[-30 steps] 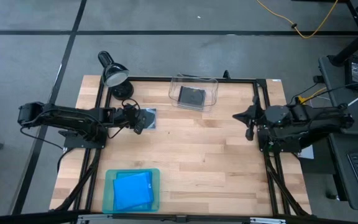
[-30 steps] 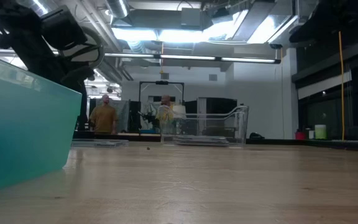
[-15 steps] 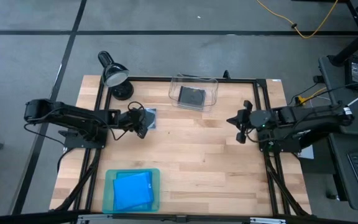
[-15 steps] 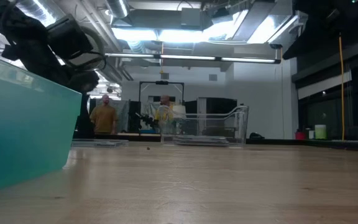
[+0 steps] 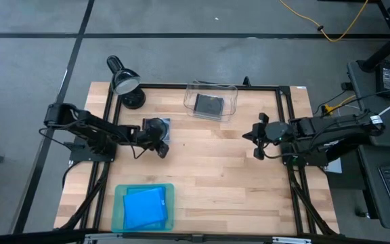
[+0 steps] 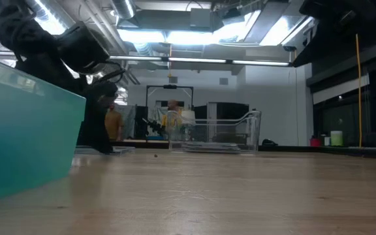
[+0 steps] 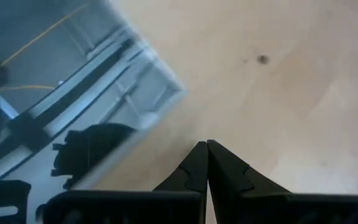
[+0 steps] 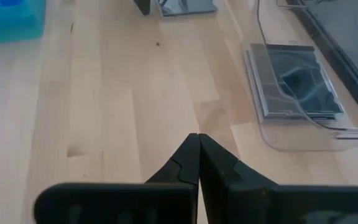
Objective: Pick & place jewel cases by type
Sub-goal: Put the black CD case into the transparent bin
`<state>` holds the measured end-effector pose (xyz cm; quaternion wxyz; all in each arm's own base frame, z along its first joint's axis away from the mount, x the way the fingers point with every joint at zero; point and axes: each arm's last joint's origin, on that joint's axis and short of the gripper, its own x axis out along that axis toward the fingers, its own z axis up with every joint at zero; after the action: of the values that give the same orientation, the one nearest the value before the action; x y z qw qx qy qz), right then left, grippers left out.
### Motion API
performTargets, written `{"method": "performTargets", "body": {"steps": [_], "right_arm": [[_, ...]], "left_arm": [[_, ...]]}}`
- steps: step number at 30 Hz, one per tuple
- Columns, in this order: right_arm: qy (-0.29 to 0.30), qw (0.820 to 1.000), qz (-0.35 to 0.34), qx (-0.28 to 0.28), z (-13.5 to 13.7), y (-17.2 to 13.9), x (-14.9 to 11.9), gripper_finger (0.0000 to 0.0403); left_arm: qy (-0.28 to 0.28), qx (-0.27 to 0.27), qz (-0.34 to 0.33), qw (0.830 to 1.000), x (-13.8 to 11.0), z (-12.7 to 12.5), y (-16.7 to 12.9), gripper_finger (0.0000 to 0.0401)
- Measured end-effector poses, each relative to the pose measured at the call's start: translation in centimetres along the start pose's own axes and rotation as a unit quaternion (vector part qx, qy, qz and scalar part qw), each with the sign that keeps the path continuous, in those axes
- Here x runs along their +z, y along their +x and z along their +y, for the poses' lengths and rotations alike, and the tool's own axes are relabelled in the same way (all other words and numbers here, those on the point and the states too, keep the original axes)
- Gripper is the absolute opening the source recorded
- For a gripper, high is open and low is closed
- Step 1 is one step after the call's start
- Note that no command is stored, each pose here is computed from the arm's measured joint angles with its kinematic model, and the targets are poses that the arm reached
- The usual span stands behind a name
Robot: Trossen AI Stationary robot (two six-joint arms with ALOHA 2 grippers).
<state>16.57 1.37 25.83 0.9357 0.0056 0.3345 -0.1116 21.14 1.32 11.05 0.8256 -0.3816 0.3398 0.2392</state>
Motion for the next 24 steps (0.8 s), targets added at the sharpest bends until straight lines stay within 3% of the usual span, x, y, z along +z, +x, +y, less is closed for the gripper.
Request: {"method": "performTargets", "body": {"steps": [6,9,16,24], "right_arm": [[-0.001,1.0,0.002,0.013,0.1,0.0,0.0,0.0007],[-0.001,1.0,0.001,0.013,0.1,0.0,0.0,0.0007],[0.001,1.0,-0.007,0.014,0.1,0.0,0.2,0.0007],[0.004,1.0,-0.009,0.015,0.1,0.0,0.2,0.0007]], "left_arm": [[0.072,-0.071,-0.034,0.994,2.2,-4.1,-1.3,0.0002],[0.095,-0.016,-0.023,0.995,2.9,-4.2,-1.7,0.0001],[0.108,0.136,0.028,0.984,3.4,-1.4,-2.1,0.0001],[0.057,0.194,0.038,0.979,3.6,1.7,-1.9,0.0001]]}}
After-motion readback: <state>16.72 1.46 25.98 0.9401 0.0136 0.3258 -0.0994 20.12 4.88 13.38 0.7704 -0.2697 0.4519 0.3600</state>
